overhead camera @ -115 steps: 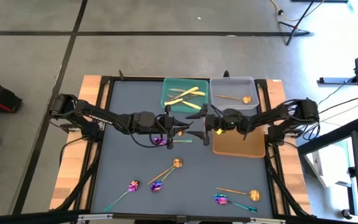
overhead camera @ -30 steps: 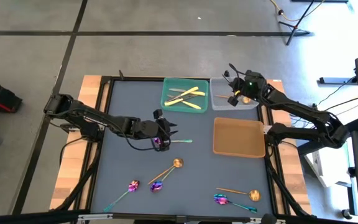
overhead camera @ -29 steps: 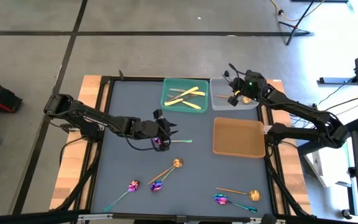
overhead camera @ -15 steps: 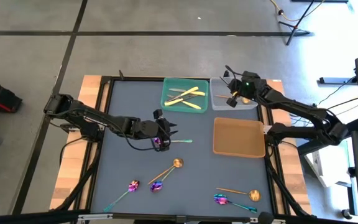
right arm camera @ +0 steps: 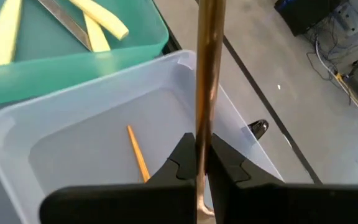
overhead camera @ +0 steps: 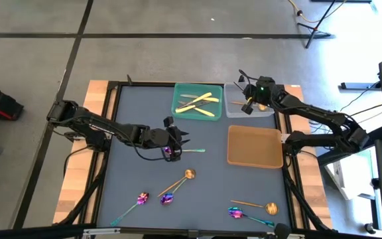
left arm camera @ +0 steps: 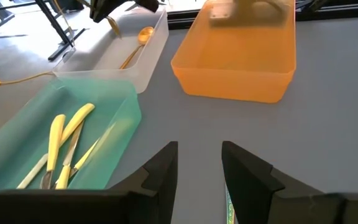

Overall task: Sort silverware by color (type)
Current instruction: Put the gold spoon into the transparent bin

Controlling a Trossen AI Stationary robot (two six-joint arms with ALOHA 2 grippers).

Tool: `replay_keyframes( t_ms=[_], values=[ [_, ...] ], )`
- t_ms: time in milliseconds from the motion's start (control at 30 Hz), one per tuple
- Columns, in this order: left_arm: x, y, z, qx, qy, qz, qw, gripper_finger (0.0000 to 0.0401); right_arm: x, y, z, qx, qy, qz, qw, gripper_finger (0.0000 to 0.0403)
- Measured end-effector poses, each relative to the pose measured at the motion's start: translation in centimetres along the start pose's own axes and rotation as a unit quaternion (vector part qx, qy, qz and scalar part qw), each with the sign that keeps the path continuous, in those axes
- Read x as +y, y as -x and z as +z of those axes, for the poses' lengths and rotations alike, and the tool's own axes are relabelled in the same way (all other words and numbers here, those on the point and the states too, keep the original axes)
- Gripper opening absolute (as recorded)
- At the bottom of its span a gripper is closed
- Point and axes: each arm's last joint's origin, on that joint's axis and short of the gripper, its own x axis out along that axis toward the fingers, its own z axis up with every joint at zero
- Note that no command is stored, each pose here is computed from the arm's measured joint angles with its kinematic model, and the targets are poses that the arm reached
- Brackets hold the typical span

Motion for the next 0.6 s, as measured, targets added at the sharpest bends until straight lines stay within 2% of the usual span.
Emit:
replay_keyframes(
  t_ms=[367,467,600],
  values=[
    [-0.1,0.0,0.0,0.0,0.0,-0.002,1.0,0.0119,-1.2,-2.6,-2.1,0.069,-0.025,-0.004,0.997,0.0007],
    [-0.1,0.0,0.0,0.0,0.0,-0.002,1.0,0.0119,-1.4,-3.4,-3.1,0.105,-0.04,0.004,0.994,0.0007],
    [-0.1,0.0,0.0,0.0,0.0,-0.002,1.0,0.0119,-1.7,-3.8,-3.9,0.132,-0.068,-0.014,0.989,0.0007]
  ],
)
